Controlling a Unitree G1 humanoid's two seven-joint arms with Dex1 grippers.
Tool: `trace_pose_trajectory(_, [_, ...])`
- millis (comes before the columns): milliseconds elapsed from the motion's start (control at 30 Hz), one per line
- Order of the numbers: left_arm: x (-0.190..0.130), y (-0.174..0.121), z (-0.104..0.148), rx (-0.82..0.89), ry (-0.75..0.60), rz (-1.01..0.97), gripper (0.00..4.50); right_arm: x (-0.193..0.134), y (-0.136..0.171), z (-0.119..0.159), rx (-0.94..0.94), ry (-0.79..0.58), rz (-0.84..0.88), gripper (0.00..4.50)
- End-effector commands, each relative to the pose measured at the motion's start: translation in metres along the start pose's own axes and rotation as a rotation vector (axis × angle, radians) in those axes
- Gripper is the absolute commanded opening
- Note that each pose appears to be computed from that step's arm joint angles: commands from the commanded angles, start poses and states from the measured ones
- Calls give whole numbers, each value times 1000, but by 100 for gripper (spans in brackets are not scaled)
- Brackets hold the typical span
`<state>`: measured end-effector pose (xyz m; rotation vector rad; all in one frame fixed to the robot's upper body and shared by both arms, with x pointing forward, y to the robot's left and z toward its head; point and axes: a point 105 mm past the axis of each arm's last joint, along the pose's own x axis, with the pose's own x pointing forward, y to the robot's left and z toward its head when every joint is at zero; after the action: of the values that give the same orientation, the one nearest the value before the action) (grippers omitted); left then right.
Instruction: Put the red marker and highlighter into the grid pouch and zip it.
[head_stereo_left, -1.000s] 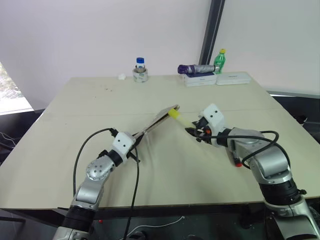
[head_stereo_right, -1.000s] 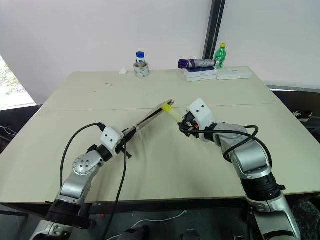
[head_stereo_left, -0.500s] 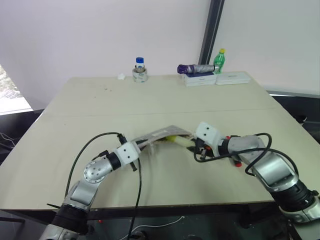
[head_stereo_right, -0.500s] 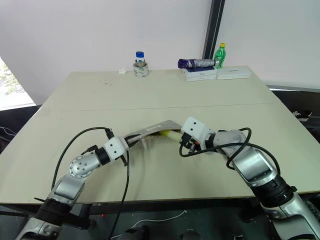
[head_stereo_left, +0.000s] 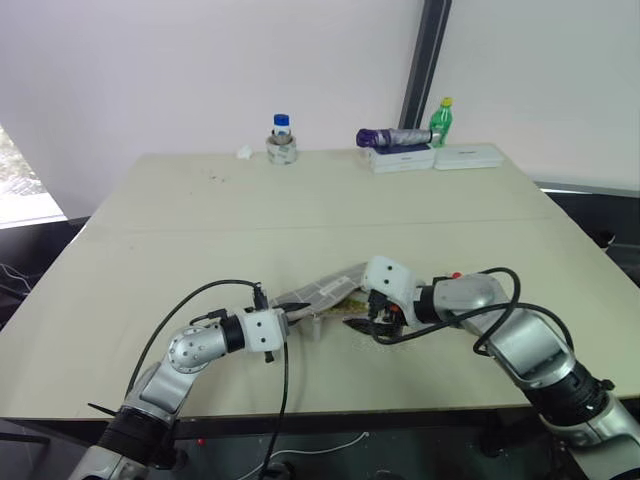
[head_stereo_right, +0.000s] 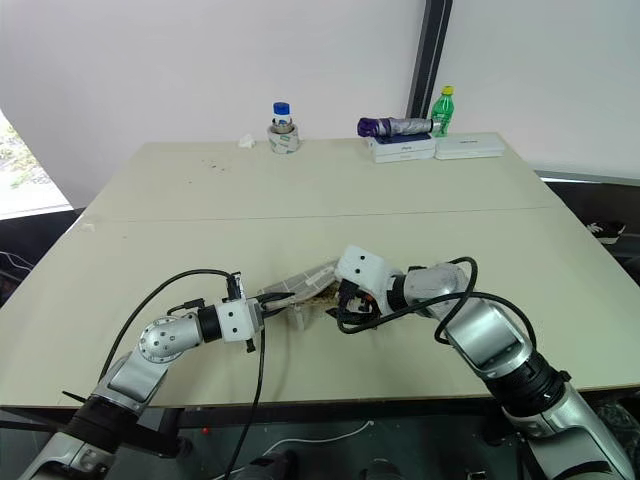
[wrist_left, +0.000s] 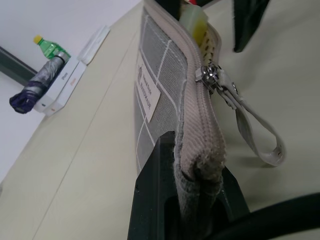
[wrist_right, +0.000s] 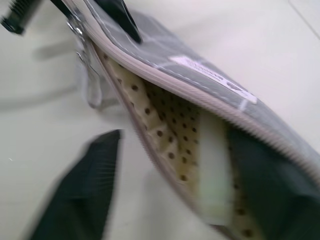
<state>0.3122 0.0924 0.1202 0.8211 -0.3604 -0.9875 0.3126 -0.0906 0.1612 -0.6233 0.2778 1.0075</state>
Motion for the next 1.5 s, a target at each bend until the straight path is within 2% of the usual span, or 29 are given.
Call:
trace_pose_trajectory(33, [0,15,-1,-64,6,91,0,-28,-15,18,-15,-72,-75,441])
trace_pose_trajectory(133, [4,25,-8,-138,37,181,0,-47,-24,9,57,-79,-116,441])
trace_pose_trajectory(267, [10,41,-16,-238,79,342,0,-79,-56,-40,197,47,-329,441])
trace_pose_trajectory(367, [17,45,-14,-287,68,393,0,-98,-74,-79,332,134,-478,441])
trace_pose_trajectory(533, [27,40,-7,-316,41,384,0,-115,-77,-132,534,225,-637,441])
trace_pose_trajectory(700, [32,36,-4,-320,25,362,0,-110,-66,-145,644,211,-635,441])
trace_pose_trajectory(733, [33,37,-3,-322,20,361,0,-109,-65,-146,662,207,-636,388])
trace_pose_trajectory(767, [33,37,-3,-324,16,360,0,-108,-63,-146,676,202,-636,359])
trace_pose_trajectory(967, [34,38,-2,-326,7,355,0,-106,-62,-140,689,182,-637,40])
trace_pose_trajectory(1067, [33,39,0,-329,-6,354,0,-110,-72,-118,563,151,-637,28])
trace_pose_trajectory(1233, [32,39,3,-325,-23,345,0,-103,-65,-61,43,141,-473,28])
trace_pose_trajectory(1400, [33,38,6,-319,-35,334,0,-91,-63,-35,-106,103,-405,28])
trace_pose_trajectory(1500, [33,38,9,-322,-49,329,0,-83,-61,-31,-147,105,-374,28])
